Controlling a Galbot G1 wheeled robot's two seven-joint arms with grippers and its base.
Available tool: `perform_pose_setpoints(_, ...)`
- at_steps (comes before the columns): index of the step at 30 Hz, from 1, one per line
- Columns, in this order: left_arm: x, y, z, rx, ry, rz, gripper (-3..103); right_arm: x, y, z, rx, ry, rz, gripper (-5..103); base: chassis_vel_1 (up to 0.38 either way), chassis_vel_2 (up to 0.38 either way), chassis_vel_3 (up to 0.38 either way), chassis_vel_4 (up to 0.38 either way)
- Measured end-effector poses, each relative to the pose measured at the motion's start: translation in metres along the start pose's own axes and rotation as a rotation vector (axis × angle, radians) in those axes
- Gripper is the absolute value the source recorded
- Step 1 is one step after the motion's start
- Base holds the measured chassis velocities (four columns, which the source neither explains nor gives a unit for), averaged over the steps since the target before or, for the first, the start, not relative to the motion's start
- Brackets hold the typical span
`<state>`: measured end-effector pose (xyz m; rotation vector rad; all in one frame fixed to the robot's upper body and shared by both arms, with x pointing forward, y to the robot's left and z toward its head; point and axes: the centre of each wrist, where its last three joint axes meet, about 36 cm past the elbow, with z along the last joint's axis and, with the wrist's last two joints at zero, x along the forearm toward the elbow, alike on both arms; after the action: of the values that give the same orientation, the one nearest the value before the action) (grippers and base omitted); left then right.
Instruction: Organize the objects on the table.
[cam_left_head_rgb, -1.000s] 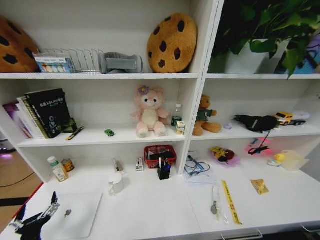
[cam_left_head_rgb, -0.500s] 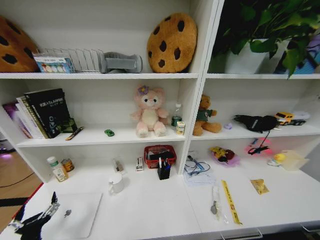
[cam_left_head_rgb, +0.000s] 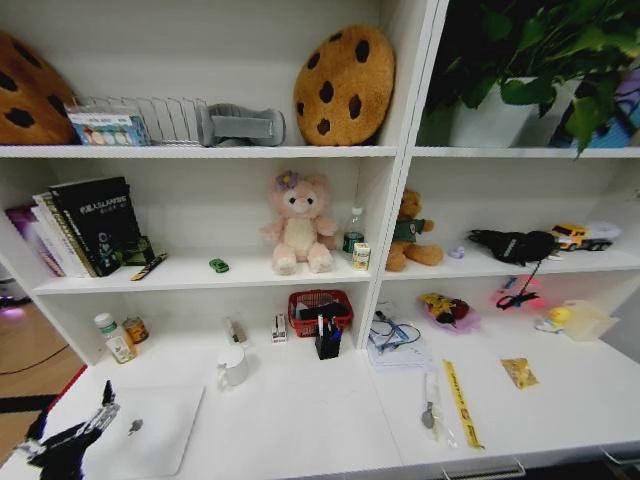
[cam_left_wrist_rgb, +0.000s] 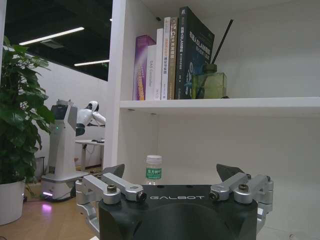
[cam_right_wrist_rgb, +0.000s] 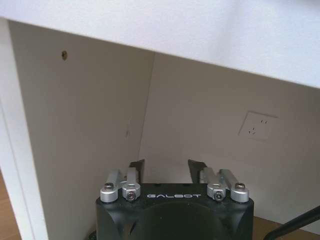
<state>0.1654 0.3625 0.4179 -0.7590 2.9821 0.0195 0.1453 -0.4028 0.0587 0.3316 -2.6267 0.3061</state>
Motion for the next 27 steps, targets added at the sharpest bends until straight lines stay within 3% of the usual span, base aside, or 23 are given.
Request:
perform_pose_setpoints(11, 0.0, -0.001, -0.001, 0.003, -0.002, -0.003, 100, 0.056, 0.004, 0.014, 0.075, 0.002, -0.099, 95, 0.0, 0.0, 0.0, 0.0)
perform_pose_setpoints(17, 0.001, 0.002, 0.004, 0.006, 0.005, -0.008, 100, 0.09, 0.006, 0.018, 0.076, 0.024, -0.111, 100, 0.0, 0.0, 0.0, 0.0)
perform_pose_setpoints(19, 0.005, 0.008, 0.016, 0.0, 0.023, -0.02, 100, 0.146, 0.023, 0.015, 0.054, 0.038, -0.153, 100, 0.0, 0.0, 0.0, 0.0)
perform_pose_setpoints(20, 0.005, 0.008, 0.016, 0.0, 0.023, -0.02, 100, 0.146, 0.023, 0.015, 0.054, 0.038, -0.153, 100, 0.0, 0.0, 0.0, 0.0)
perform_pose_setpoints(27, 0.006, 0.014, 0.023, 0.022, 0.022, -0.036, 100, 0.206, 0.048, -0.028, 0.028, -0.032, -0.177, 100, 0.0, 0.0, 0.0, 0.0)
